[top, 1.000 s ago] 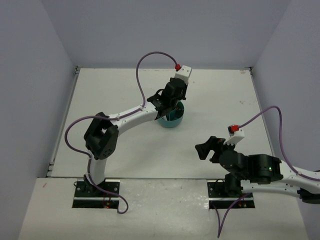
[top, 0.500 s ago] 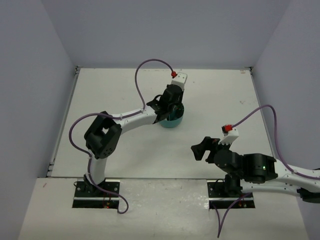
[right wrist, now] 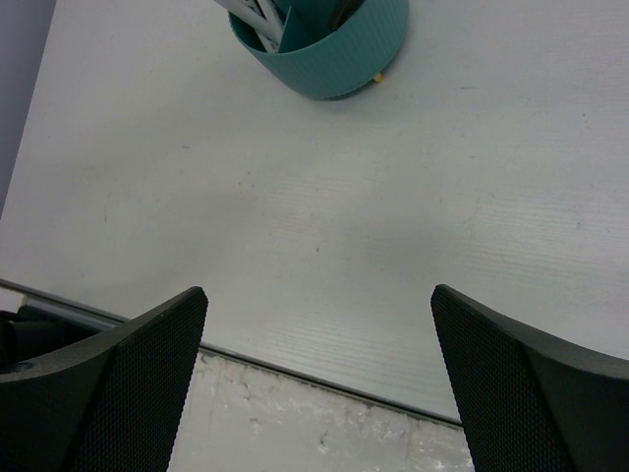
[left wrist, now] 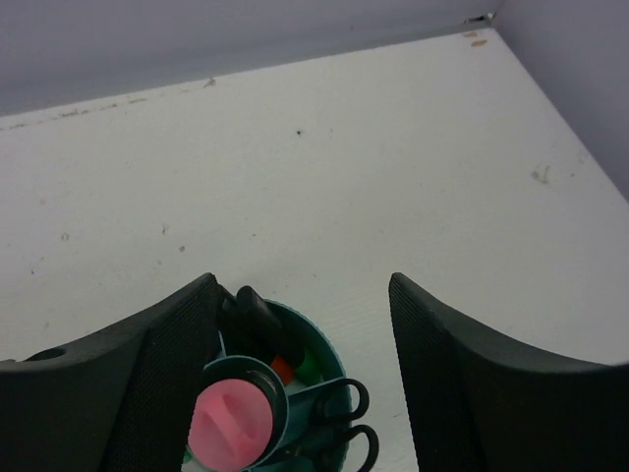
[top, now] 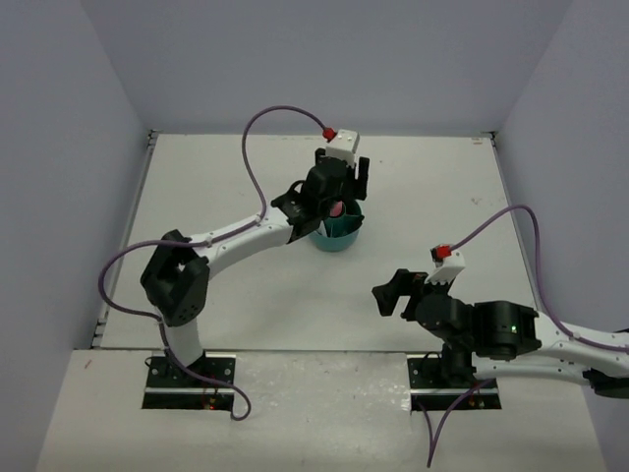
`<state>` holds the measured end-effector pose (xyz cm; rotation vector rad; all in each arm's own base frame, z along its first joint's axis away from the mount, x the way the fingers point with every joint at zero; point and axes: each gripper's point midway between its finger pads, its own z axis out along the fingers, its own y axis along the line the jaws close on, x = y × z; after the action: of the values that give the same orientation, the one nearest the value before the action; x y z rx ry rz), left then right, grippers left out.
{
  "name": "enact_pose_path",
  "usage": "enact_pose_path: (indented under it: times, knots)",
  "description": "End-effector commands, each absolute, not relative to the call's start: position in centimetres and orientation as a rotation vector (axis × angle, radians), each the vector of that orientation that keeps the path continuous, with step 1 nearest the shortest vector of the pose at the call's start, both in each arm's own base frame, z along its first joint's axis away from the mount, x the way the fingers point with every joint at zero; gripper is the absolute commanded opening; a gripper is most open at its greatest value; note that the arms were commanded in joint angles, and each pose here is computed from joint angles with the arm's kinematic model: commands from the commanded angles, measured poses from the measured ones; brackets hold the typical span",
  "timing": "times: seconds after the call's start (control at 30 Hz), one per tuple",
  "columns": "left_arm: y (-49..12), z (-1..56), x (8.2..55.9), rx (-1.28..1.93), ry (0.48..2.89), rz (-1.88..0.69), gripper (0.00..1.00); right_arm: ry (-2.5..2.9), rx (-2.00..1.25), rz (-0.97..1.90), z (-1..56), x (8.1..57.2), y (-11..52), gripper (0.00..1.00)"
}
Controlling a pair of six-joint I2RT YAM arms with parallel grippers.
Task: Sort the stationery into containers
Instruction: Place the pen in the storage box, then reset both arms
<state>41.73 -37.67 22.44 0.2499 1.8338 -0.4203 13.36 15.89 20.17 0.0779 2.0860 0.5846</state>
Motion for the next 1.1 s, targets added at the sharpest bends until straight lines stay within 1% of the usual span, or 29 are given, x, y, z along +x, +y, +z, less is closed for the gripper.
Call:
enact_pose_path:
  times: [0.0, 0.07, 0.13, 0.17, 0.23, 0.27, 0.33, 0.47, 0.53, 0.63, 0.73, 0.9, 1.03, 1.07]
  knots:
    - [-35.5, 32.3, 38.6, 0.152, 1.707, -0.545, 0.81, 2.047, 0.114, 0.587, 21.3, 14.0, 16.3, 0.99]
    - [-33.3, 34.0, 37.0, 0.110, 1.716, -0.542, 0.92, 2.047, 0.110, 0.569, 21.1, 14.1, 16.3, 0.99]
    - [-31.1, 34.5, 35.7, 0.078, 1.745, -0.512, 0.99, 2.046, 0.086, 0.546, 21.0, 14.2, 16.3, 0.99]
    - [-29.9, 34.2, 35.0, 0.060, 1.769, -0.495, 1.00, 2.042, 0.066, 0.510, 21.0, 14.4, 16.0, 0.99]
    - [-25.8, 33.3, 32.9, -0.003, 1.807, -0.414, 1.00, 2.035, 0.059, 0.434, 20.9, 14.8, 15.2, 0.99]
    - [-24.6, 31.4, 32.7, -0.024, 1.848, -0.350, 1.00, 2.031, 0.094, 0.407, 21.0, 15.0, 14.5, 0.99]
    - [-19.9, 29.9, 30.9, -0.141, 1.892, -0.264, 1.00, 2.016, 0.205, 0.360, 22.6, 15.2, 12.2, 0.99]
    - [-13.8, 25.7, 29.6, -0.291, 1.968, -0.206, 1.00, 1.974, 0.211, 0.287, 24.4, 15.5, 9.6, 0.99]
    - [-10.7, 23.8, 28.7, -0.367, 1.980, -0.135, 1.00, 1.952, 0.220, 0.270, 25.2, 15.7, 8.8, 0.99]
    - [-8.5, 22.6, 26.9, -0.410, 2.026, -0.043, 1.00, 1.938, 0.207, 0.233, 25.9, 15.8, 7.7, 0.99]
    - [-7.3, 23.1, 25.1, -0.386, 2.044, -0.032, 1.00, 1.933, 0.235, 0.216, 26.2, 15.7, 6.5, 0.99]
    - [-4.2, 25.4, 22.2, -0.403, 1.976, -0.019, 1.00, 1.894, 0.274, 0.218, 25.9, 15.9, 5.5, 0.99]
    - [-3.6, 25.0, 21.5, -0.337, 1.936, -0.025, 1.00, 1.871, 0.296, 0.257, 25.7, 16.0, 5.3, 0.99]
    - [-4.1, 25.4, 21.6, -0.321, 1.901, -0.078, 1.00, 1.865, 0.304, 0.268, 25.6, 16.1, 5.4, 0.99]
